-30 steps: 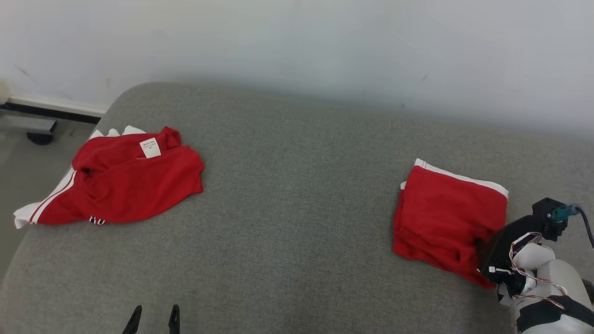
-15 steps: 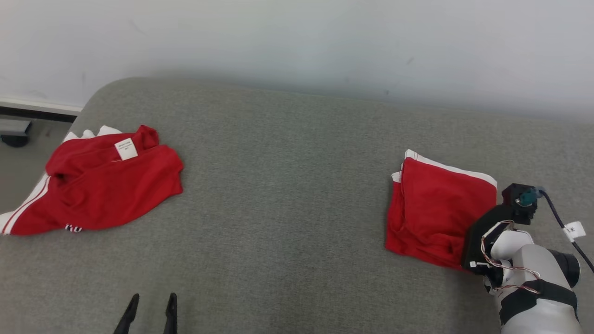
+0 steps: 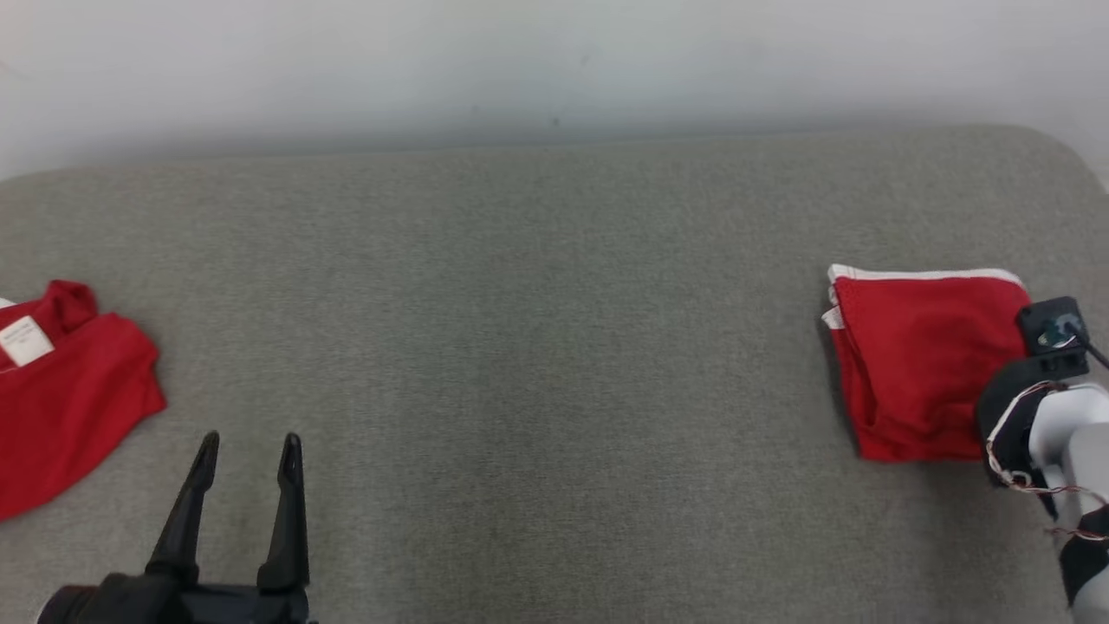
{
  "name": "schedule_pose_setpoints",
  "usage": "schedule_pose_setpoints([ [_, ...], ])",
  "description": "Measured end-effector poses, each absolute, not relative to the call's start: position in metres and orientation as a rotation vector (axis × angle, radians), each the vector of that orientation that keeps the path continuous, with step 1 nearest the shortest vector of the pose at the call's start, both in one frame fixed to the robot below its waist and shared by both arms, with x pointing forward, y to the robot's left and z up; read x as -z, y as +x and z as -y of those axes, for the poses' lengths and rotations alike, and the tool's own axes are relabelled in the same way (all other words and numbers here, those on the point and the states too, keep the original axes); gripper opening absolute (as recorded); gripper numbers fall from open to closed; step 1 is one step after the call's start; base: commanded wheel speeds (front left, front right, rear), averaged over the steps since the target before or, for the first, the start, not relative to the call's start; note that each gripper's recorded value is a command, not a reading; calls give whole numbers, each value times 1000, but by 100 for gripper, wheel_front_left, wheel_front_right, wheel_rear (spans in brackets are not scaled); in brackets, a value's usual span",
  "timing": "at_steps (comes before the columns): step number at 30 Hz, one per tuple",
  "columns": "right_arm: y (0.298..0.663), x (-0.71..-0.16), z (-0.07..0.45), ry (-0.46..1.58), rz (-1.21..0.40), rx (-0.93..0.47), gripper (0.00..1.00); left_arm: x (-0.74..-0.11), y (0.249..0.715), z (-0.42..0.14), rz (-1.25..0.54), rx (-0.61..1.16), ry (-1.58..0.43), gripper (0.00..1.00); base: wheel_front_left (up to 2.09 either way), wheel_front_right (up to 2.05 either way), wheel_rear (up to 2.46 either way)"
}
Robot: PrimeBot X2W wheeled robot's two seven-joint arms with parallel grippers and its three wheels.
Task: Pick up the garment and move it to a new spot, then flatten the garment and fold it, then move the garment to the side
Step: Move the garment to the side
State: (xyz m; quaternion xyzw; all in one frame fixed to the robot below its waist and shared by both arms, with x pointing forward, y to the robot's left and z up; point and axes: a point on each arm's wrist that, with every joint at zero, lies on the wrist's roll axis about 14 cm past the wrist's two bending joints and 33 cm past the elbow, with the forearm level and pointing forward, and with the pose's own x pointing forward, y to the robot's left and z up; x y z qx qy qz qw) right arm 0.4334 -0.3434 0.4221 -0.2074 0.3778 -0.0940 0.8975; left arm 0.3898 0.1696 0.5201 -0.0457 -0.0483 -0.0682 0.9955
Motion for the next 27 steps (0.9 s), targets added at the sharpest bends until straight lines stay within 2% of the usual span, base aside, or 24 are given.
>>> schedule_pose_setpoints([
  [6,440,-444,387,-549,-678,229,0,-529,414,-135,116,257,-113,100,0,0,0],
  [16,468,-461,409,-655,-528,199,0,-496,445,-94,19,418,-114,100,0,0,0],
  [23,461,-462,425,-721,-525,217,0,-472,456,-69,-34,488,-149,100,0,0,0],
  [24,462,-465,424,-736,-503,212,16,-469,456,-67,-42,495,-154,100,0,0,0],
  [25,463,-470,424,-755,-480,206,45,-467,457,-65,-49,501,-158,100,0,0,0],
  [26,464,-474,425,-766,-463,209,100,-465,457,-64,-52,502,-160,100,0,0,0],
  [27,464,-477,426,-769,-456,218,100,-465,457,-64,-51,501,-161,100,0,0,0],
])
